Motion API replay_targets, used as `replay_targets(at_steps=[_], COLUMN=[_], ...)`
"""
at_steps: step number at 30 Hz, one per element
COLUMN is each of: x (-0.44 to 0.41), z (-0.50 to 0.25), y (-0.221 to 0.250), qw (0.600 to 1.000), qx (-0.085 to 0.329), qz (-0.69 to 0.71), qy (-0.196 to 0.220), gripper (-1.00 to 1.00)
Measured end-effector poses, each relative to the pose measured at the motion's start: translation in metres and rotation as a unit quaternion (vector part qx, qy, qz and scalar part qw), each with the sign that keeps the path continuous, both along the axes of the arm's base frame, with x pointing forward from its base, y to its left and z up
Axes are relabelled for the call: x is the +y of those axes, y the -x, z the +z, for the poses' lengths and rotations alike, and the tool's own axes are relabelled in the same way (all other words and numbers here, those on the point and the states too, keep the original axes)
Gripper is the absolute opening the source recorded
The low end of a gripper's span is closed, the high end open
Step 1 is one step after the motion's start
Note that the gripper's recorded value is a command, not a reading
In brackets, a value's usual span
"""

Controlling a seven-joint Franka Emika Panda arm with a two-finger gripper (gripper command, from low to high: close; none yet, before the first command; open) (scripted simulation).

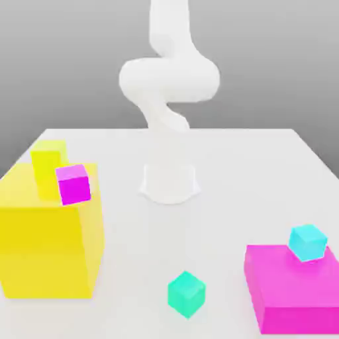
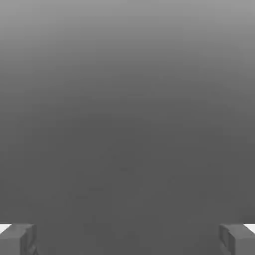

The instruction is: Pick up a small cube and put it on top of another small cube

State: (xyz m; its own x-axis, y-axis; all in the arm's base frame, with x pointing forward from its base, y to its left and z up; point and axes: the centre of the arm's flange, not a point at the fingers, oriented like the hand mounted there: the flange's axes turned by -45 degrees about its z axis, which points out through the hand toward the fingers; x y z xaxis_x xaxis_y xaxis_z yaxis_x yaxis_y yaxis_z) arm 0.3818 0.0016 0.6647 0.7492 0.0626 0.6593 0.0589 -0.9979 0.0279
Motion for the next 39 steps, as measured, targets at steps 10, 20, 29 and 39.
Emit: replay_targets(at_steps=[10, 20, 29, 39], x=[0.017, 0.033, 0.031, 0.031], z=[-0.210, -0.417, -0.531, -0.505], y=[-0.080, -0.056, -0.035, -0.036], qw=[0.974, 0.900, 0.871, 0.871], qx=[0.152, 0.289, 0.325, 0.325], qz=[0.148, 0.301, 0.341, 0.342], qy=[0.072, 0.127, 0.138, 0.138], gripper=[0.00, 0.00, -1.00, -1.00])
